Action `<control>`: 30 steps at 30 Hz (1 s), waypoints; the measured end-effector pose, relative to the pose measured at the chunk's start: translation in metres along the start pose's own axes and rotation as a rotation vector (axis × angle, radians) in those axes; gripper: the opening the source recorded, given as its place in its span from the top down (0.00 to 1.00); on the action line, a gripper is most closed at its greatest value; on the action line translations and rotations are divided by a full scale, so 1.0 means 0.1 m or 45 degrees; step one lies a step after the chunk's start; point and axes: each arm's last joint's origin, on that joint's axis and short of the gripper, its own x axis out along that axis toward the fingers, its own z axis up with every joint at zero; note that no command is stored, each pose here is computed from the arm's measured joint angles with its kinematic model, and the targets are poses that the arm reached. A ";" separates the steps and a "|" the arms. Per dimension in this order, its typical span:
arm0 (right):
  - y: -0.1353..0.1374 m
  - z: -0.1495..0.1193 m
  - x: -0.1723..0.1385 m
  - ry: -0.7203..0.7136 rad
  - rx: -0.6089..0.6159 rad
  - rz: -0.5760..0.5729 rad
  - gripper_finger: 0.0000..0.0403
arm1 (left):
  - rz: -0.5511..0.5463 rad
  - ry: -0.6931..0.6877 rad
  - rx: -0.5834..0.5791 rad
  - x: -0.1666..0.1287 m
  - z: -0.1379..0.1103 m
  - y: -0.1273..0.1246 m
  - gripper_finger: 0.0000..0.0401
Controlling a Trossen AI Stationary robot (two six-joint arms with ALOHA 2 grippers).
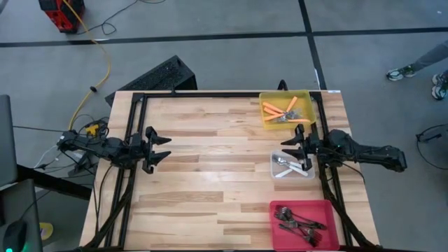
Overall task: Sort silverware by color (type)
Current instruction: Return to Home Position
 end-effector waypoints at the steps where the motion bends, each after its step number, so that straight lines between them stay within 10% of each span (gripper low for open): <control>1: 0.00 0.00 0.00 0.005 0.011 -0.001 0.63 | 0.014 -0.001 0.005 0.00 0.00 0.00 0.38; 30: -0.01 -0.06 0.00 0.081 0.043 -0.013 0.63 | 0.076 0.091 0.060 0.00 -0.08 0.03 0.38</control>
